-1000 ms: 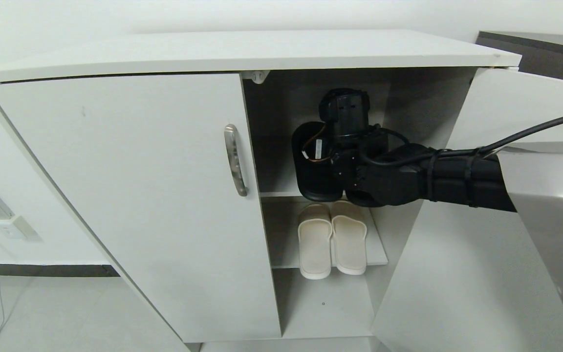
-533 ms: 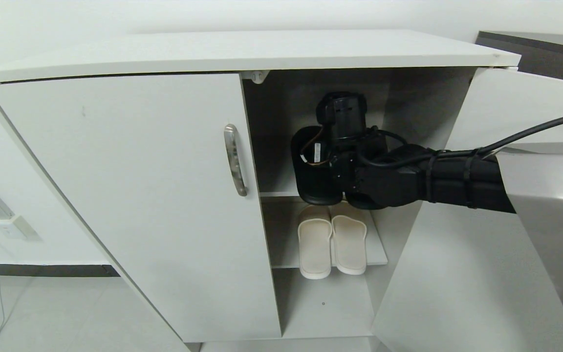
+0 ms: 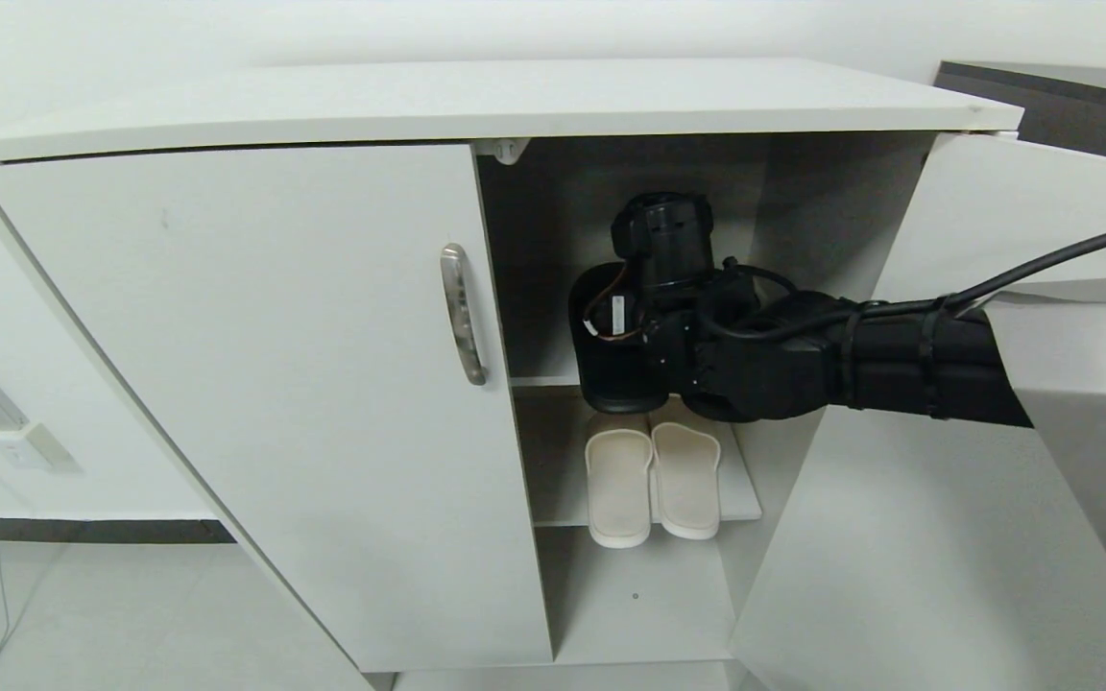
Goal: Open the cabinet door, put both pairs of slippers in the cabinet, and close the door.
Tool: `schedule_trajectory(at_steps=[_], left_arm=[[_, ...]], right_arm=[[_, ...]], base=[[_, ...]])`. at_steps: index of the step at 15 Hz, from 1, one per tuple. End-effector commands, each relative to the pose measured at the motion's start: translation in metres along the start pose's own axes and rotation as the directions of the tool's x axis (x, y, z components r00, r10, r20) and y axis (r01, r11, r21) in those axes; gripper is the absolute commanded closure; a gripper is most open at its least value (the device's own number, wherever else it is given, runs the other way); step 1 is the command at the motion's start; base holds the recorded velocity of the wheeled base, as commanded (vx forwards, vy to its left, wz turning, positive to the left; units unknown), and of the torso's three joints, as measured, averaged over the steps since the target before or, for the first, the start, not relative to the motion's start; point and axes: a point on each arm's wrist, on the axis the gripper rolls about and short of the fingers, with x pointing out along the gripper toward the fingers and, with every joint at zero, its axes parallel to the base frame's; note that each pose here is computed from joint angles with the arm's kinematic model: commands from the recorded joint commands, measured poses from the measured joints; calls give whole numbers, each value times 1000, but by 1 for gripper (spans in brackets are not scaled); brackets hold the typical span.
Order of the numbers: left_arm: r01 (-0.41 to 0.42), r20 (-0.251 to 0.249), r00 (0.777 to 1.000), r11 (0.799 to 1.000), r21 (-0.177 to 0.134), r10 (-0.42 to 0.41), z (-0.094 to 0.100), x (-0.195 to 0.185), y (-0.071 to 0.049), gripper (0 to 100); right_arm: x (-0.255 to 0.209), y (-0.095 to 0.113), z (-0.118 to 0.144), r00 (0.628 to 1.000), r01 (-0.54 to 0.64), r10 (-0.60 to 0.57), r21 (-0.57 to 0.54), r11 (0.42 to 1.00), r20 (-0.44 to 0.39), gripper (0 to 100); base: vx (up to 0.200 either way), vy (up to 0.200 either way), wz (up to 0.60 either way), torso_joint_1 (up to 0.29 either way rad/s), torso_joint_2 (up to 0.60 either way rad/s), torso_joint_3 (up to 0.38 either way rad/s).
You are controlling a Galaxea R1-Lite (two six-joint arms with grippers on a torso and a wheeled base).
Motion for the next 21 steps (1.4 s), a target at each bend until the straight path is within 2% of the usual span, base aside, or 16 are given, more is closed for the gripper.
schedule_trajectory(at_steps=[1, 4, 8, 12, 14, 19, 20, 21], left_arm=[[-1, -1, 1000, 1000, -1, 1, 0, 0, 0, 100], [-1, -1, 1000, 1000, -1, 1, 0, 0, 0, 100], [-1, -1, 1000, 1000, -1, 1, 0, 0, 0, 100], [-1, -1, 1000, 1000, 1, 1, 0, 0, 0, 100], [-1, -1, 1000, 1000, 1, 1, 0, 0, 0, 100], [4, -1, 1000, 1000, 7, -4, 0, 0, 0, 100], [6, -3, 1000, 1000, 7, -6, 0, 0, 0, 100], [4, -3, 1000, 1000, 7, -4, 0, 0, 0, 100]], right_arm=[[-15, -5, 9, 1000, -12, 12, 6, 1000, 9, 0], [-32, -8, 12, 1000, -28, 28, -3, 1000, -1, 0], [-79, -19, 7, 997, -72, 71, -35, 997, -26, 0], [-123, -32, -11, 987, -158, 156, -36, 987, -37, 0], [-140, -38, -21, 979, -205, 205, -20, 979, -9, 0], [-151, -50, -41, 967, -254, 254, -19, 967, -21, 0], [-151, -50, -41, 967, -256, 256, -12, 967, -13, 100], [-151, -49, -39, 966, -260, 260, -2, 966, 7, 100]], base=[[0, 0, 0, 0, 0, 0], [0, 0, 0, 0, 0, 0], [0, 0, 0, 0, 0, 0], [0, 0, 0, 0, 0, 0], [0, 0, 0, 0, 0, 0], [0, 0, 0, 0, 0, 0], [0, 0, 0, 0, 0, 0], [0, 0, 0, 0, 0, 0]])
